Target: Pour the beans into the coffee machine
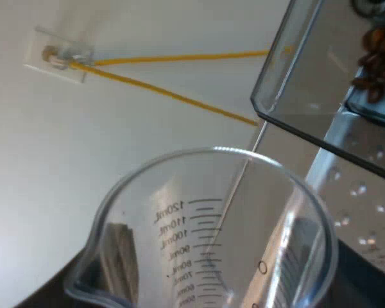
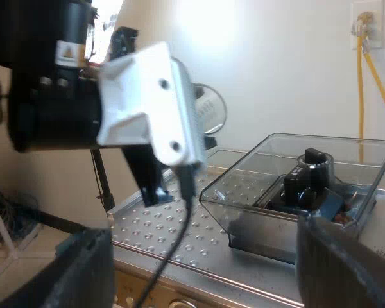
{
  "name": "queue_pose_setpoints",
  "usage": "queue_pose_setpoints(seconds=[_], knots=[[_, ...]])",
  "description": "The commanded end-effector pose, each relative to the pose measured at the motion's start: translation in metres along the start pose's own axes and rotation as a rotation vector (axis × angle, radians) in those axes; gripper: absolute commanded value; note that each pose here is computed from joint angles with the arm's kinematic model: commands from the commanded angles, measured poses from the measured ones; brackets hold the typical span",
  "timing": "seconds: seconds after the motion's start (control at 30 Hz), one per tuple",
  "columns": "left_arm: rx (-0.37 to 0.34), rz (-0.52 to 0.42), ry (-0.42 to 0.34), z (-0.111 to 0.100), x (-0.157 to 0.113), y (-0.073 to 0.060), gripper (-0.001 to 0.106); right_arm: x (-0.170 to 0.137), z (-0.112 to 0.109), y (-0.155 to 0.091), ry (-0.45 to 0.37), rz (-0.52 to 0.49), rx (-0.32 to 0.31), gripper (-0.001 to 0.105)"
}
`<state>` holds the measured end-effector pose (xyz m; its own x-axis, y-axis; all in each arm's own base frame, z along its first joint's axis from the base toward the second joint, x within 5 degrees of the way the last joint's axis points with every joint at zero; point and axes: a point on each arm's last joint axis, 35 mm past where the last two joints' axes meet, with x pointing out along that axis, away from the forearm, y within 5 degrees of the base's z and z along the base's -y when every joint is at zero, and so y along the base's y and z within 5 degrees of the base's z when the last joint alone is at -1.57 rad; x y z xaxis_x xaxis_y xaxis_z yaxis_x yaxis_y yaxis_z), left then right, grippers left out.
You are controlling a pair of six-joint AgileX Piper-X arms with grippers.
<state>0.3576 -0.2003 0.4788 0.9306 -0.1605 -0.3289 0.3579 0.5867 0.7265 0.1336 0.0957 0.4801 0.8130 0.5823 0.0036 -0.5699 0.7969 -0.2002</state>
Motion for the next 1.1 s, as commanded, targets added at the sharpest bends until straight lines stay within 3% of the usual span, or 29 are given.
queue_pose_setpoints(seconds=[0.03, 0.1, 0.23, 0.33, 0.4, 0.53, 0.63, 0.73, 0.8, 0.9, 1.1], knots=[[-0.095, -0.021, -0.024, -0.001, -0.018, 0.013, 0.04, -0.002, 0.004, 0.0, -0.023, -0.002, -0.009, 0.062], [-0.165, -0.061, -0.015, -0.007, -0.025, 0.018, 0.04, -0.002, 0.002, 0.0, -0.005, 0.001, -0.016, 0.062], [-0.228, -0.099, 0.001, -0.016, -0.036, 0.027, 0.04, -0.002, -0.005, 0.001, 0.056, 0.016, -0.066, 0.062], [-0.274, -0.105, 0.008, -0.021, -0.045, 0.035, 0.04, -0.003, -0.01, 0.002, 0.099, 0.026, -0.071, 0.062], [-0.345, -0.113, 0.023, -0.029, -0.057, 0.045, 0.038, -0.003, -0.012, 0.003, 0.118, 0.031, -0.071, 0.062], [-0.435, -0.143, 0.039, -0.04, -0.07, 0.055, 0.03, -0.003, -0.012, 0.004, 0.117, 0.059, -0.07, 0.062], [-0.457, -0.159, 0.042, -0.043, -0.074, 0.058, 0.025, -0.003, -0.012, 0.005, 0.107, 0.104, -0.067, 0.062], [-0.514, -0.214, 0.081, -0.062, -0.092, 0.07, 0.01, -0.003, -0.012, 0.005, 0.106, 0.105, -0.067, 0.062], [-0.526, -0.21, 0.097, -0.065, -0.093, 0.072, 0.01, -0.003, -0.012, 0.006, 0.111, 0.106, -0.066, 0.062], [-0.622, -0.193, 0.137, -0.08, -0.1, 0.083, 0.011, -0.003, -0.012, 0.006, 0.112, 0.111, -0.066, 0.062], [-0.73, -0.19, 0.115, -0.094, -0.11, 0.1, 0.011, -0.002, -0.016, 0.007, 0.119, 0.126, -0.065, 0.062]])
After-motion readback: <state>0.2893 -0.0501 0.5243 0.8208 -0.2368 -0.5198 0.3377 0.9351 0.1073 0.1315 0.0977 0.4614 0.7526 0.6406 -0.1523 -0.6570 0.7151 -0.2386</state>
